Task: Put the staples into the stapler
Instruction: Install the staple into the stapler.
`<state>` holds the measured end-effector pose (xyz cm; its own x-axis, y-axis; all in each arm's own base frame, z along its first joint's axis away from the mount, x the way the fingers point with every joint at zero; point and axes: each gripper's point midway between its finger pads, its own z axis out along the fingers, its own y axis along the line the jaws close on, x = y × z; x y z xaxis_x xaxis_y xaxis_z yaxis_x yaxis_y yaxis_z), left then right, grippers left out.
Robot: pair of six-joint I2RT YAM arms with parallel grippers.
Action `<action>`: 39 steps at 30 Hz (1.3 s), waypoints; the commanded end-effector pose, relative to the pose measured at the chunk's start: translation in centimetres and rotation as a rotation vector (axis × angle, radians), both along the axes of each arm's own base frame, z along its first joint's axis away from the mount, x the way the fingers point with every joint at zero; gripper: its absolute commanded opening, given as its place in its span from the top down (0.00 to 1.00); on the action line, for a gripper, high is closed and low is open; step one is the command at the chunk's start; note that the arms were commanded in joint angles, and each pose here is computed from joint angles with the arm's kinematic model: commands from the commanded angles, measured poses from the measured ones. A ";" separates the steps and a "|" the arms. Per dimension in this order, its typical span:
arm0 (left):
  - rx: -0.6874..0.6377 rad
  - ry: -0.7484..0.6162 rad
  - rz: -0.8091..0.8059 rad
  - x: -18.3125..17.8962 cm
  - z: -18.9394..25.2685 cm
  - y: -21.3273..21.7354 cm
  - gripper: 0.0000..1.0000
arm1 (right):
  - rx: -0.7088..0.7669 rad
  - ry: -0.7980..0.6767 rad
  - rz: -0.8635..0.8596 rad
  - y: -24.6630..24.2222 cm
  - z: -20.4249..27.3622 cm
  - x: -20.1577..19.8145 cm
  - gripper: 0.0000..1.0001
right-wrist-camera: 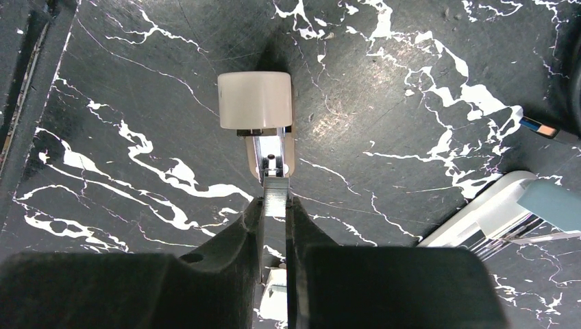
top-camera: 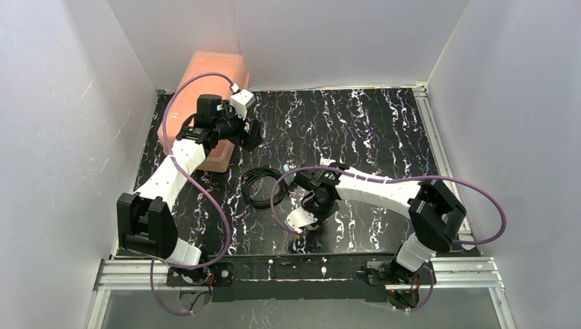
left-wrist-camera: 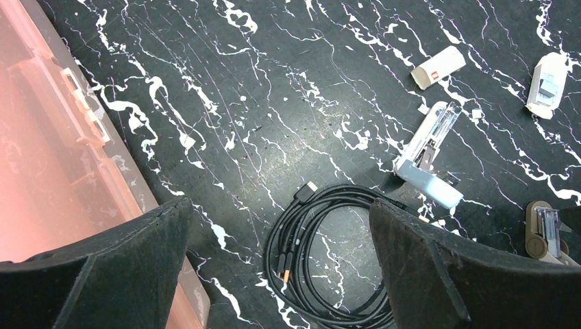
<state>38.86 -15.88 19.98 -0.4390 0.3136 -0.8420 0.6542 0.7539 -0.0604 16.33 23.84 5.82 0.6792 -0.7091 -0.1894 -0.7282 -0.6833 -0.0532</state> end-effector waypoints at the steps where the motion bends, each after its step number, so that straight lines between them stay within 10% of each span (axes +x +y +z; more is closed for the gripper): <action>1: -0.021 -0.041 -0.013 -0.6 1.7 0.1 0.01 | 0.003 0.012 -0.005 0.0 0.3 -0.5 0.89; 39: -0.022 -0.036 -0.006 -0.5 1.4 0.2 0.01 | -0.047 0.015 -0.037 0.0 -1.3 -0.5 0.87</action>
